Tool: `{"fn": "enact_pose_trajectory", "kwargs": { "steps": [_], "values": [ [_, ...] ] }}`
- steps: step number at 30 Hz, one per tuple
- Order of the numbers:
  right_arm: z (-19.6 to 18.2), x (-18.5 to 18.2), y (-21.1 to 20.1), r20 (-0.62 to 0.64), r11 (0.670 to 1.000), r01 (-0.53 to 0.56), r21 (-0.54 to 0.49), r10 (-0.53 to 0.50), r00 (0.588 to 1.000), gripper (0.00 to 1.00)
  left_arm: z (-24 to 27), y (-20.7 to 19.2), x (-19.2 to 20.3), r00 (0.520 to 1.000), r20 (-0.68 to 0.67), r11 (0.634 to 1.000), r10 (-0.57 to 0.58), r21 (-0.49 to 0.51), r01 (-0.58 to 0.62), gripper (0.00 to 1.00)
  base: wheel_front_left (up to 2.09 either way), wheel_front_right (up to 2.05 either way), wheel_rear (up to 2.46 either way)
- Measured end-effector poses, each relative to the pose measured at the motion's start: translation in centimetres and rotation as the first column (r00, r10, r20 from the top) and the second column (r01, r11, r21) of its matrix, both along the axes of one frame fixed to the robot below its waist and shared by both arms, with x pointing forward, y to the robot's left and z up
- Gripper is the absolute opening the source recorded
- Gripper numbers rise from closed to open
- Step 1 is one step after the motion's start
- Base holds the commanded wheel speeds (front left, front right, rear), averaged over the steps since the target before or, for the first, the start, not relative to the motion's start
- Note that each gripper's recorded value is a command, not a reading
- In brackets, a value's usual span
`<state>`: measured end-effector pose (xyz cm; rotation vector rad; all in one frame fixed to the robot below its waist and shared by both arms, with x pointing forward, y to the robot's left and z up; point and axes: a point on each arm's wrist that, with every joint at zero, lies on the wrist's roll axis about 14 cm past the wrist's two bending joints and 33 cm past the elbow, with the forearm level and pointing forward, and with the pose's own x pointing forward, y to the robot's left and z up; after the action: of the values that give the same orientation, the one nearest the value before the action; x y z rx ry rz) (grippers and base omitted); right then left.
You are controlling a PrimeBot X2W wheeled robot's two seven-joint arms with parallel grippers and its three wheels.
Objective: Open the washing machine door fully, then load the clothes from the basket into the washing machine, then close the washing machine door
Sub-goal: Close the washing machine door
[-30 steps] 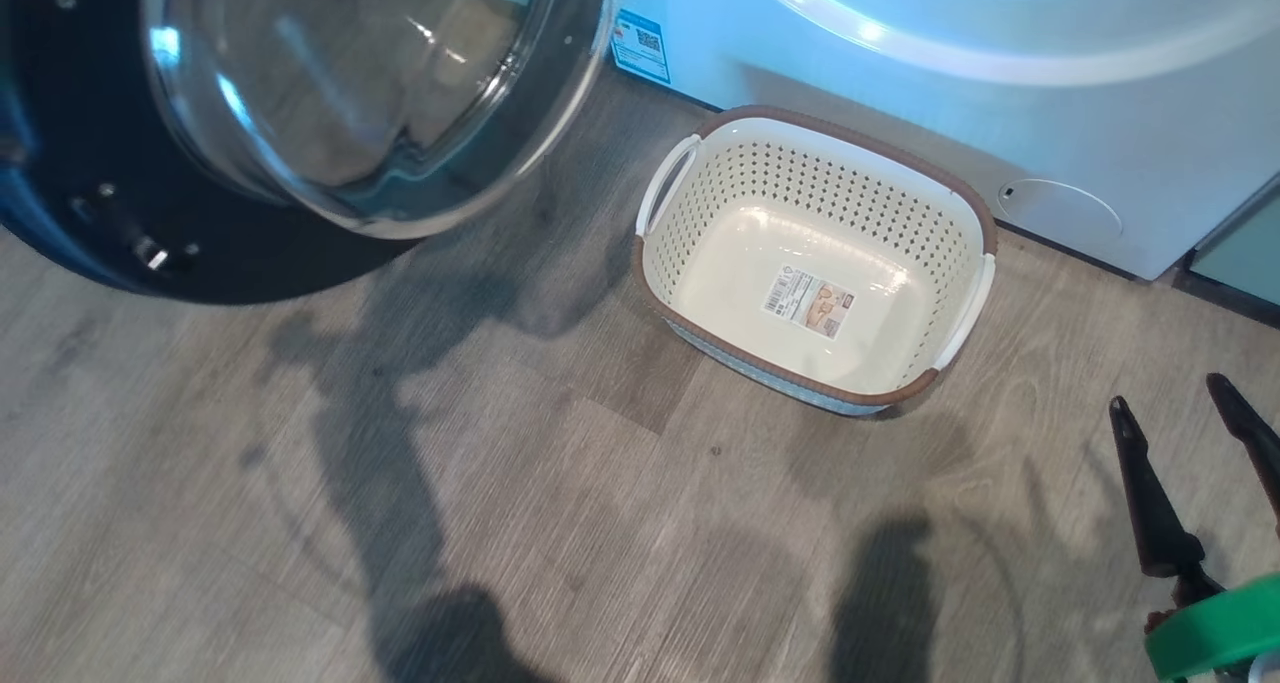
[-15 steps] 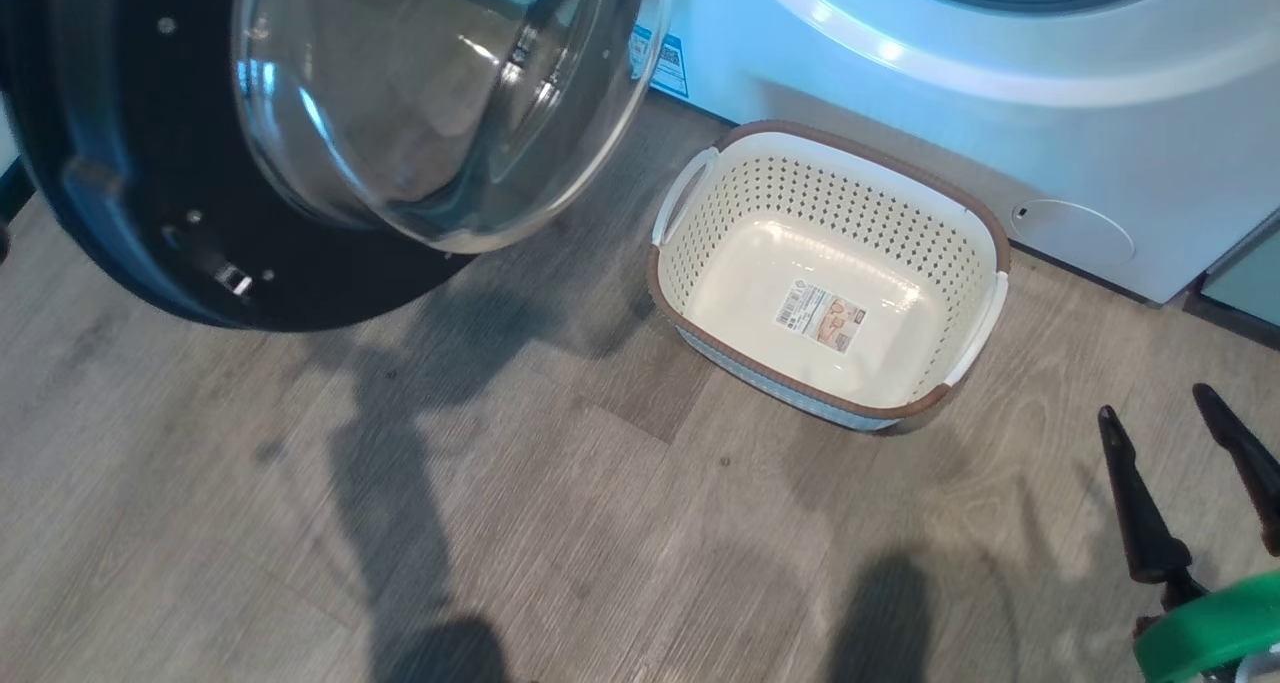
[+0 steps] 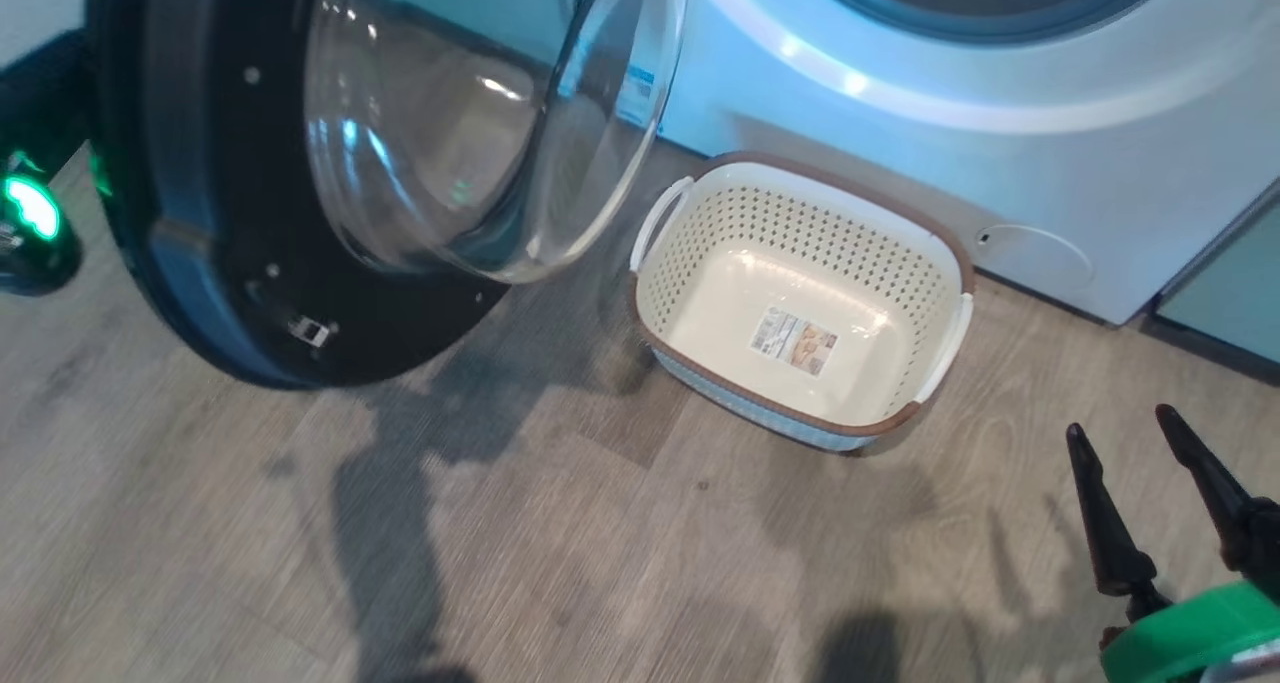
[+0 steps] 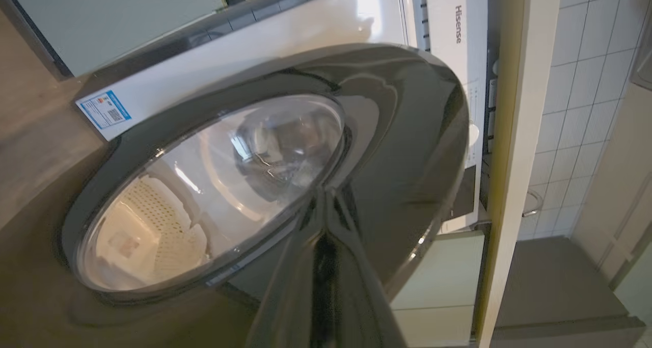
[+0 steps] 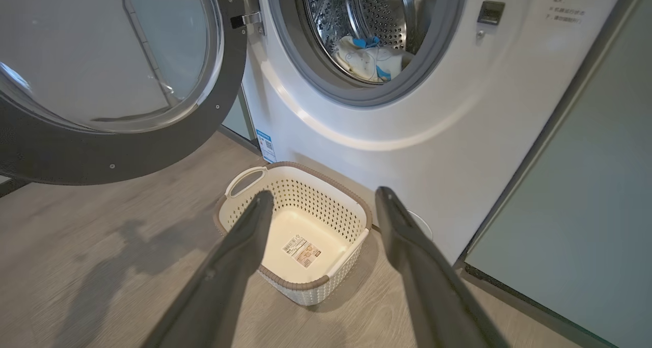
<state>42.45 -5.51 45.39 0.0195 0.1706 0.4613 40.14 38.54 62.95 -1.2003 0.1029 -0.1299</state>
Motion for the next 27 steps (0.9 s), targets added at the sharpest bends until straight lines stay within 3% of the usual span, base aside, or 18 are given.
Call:
{"fn": "enact_pose_trajectory", "kwargs": {
  "steps": [11, 27],
  "values": [
    [0.9, -1.1, -1.6, 0.027, 0.997, 0.066, 0.026, -0.067, 0.997, 1.00, 0.0, -3.9, 0.6, 0.989, 0.008, 0.989, -0.149, -0.006, 0.149, 0.00, 0.00, 0.00, 0.00],
    [2.1, -1.9, -6.3, 0.072, 0.974, 0.213, 0.073, -0.219, 0.973, 1.00, -0.6, -12.3, 3.6, 0.920, 0.052, 0.920, -0.388, -0.036, 0.390, 0.00, 0.00, 0.00, 0.00]
  ]
}}
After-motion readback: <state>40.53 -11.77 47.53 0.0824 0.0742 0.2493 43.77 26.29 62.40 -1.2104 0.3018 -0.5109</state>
